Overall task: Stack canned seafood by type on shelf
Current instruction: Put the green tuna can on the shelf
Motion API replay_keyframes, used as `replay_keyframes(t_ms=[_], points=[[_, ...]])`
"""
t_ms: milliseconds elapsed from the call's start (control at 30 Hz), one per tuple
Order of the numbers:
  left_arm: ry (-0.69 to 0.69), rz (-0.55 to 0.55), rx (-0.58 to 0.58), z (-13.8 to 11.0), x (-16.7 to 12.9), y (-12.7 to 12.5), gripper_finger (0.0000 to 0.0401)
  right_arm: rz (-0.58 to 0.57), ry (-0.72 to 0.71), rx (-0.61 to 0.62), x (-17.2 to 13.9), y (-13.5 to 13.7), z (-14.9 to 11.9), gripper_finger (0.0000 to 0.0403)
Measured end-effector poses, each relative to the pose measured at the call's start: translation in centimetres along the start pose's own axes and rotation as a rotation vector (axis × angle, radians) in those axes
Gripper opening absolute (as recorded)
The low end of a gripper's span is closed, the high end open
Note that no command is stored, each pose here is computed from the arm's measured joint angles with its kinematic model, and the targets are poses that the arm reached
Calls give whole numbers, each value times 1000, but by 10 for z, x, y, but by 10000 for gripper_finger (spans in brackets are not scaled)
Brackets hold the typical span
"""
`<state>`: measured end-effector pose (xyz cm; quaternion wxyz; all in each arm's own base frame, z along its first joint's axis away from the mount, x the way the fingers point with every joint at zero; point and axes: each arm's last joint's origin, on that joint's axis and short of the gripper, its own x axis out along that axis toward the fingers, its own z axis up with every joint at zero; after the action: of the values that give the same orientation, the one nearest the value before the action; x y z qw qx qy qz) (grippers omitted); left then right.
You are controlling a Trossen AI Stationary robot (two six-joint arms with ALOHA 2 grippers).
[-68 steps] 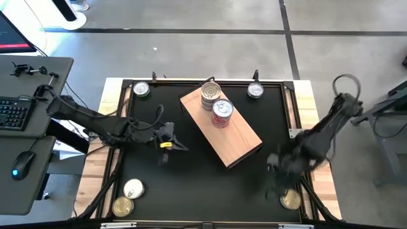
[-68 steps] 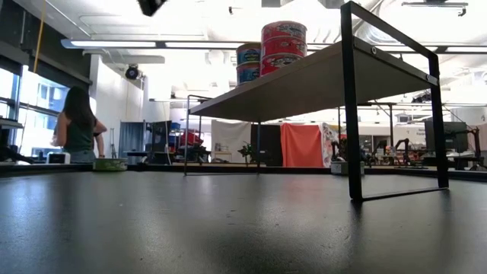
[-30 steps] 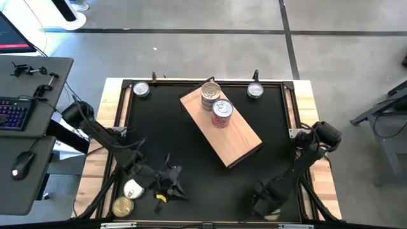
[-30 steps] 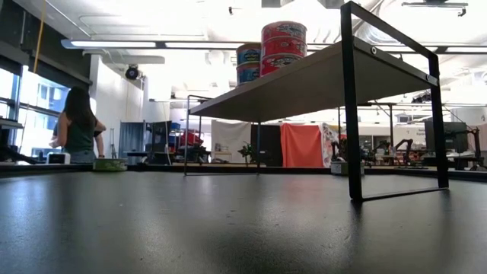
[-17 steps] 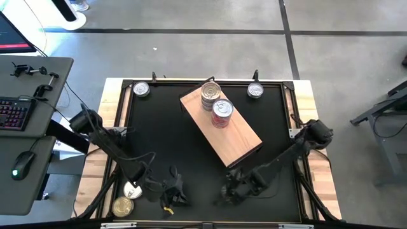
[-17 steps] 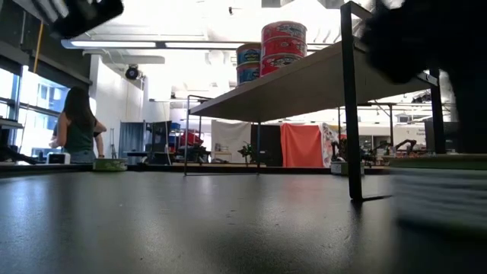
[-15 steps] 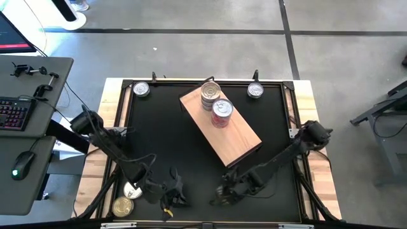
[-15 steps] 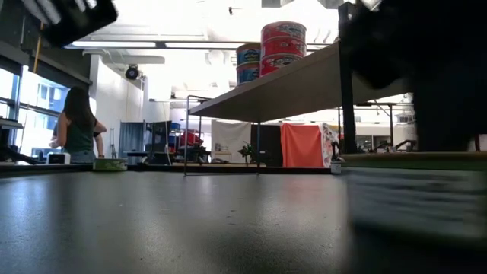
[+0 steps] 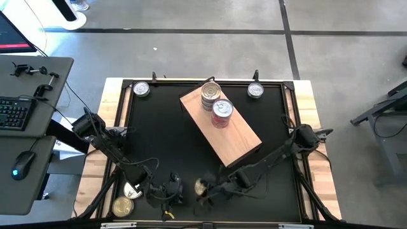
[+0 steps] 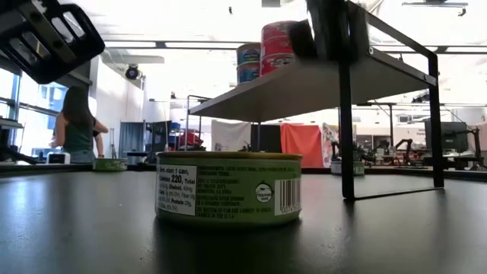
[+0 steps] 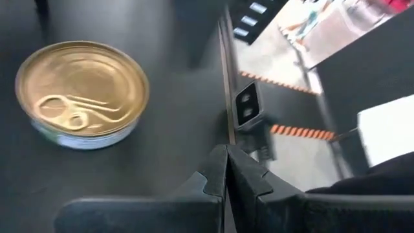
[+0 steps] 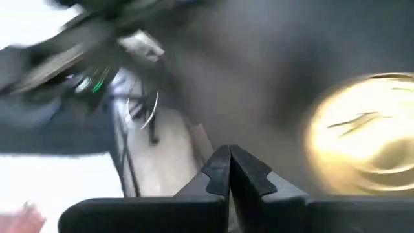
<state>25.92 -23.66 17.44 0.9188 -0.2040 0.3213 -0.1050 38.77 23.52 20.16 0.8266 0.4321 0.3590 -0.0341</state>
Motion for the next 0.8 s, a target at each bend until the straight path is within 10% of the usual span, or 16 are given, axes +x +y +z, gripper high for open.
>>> replay_keyframes(t_ms=[400, 800], points=[[-79, 295, 252, 21, 8, 37, 0, -517, -22, -105, -24, -26, -36, 0], [39, 358, 340, 11, 33, 66, 0, -401, 91, -245, 2, -48, -53, 0]])
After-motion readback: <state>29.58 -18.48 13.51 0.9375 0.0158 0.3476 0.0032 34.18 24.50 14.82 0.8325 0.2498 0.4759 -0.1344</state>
